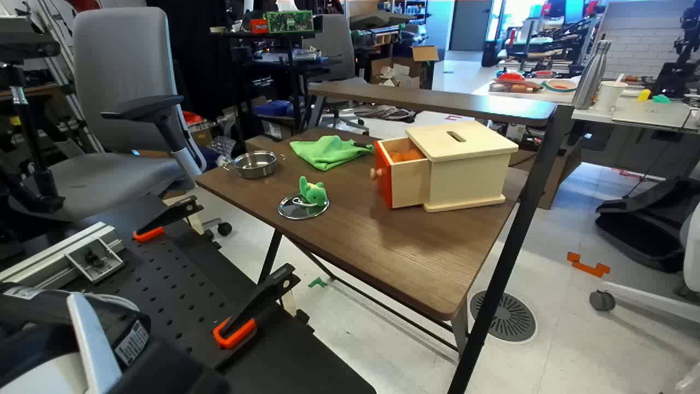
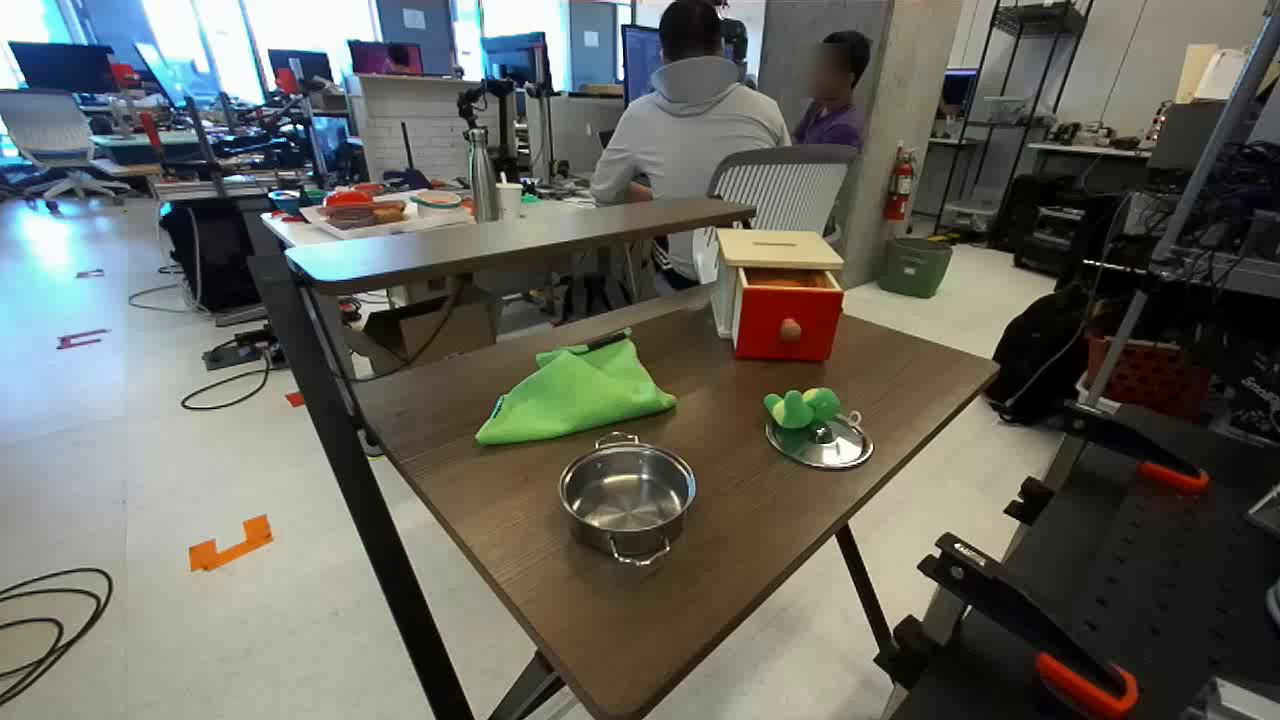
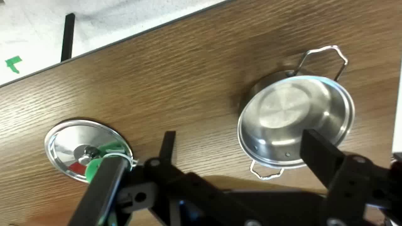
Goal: Put the green doll in the pot
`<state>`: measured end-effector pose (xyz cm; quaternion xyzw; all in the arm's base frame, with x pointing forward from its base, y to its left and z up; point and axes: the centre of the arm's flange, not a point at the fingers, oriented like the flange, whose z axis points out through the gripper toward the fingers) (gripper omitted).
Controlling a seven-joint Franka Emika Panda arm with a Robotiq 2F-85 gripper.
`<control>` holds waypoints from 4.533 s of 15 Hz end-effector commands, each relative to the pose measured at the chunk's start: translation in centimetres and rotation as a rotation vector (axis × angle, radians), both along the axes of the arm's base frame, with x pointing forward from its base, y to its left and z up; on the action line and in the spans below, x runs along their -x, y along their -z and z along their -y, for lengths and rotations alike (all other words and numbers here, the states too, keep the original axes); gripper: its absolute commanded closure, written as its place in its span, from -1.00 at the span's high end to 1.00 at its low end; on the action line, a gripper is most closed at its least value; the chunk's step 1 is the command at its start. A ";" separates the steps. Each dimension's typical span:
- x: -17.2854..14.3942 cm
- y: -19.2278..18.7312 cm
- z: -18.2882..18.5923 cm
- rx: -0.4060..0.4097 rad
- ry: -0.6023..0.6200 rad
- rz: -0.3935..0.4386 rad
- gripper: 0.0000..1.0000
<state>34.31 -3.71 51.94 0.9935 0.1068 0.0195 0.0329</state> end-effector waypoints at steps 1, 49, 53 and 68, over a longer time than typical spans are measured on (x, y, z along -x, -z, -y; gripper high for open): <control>0.0 -0.1 0.0 0.000 0.000 0.001 1.00; -22.1 36.9 -12.1 0.118 -0.135 -0.205 -0.65; -22.8 36.4 -11.7 0.116 -0.124 -0.193 -1.00; -17.8 27.1 -12.5 0.152 -0.225 -0.078 -0.99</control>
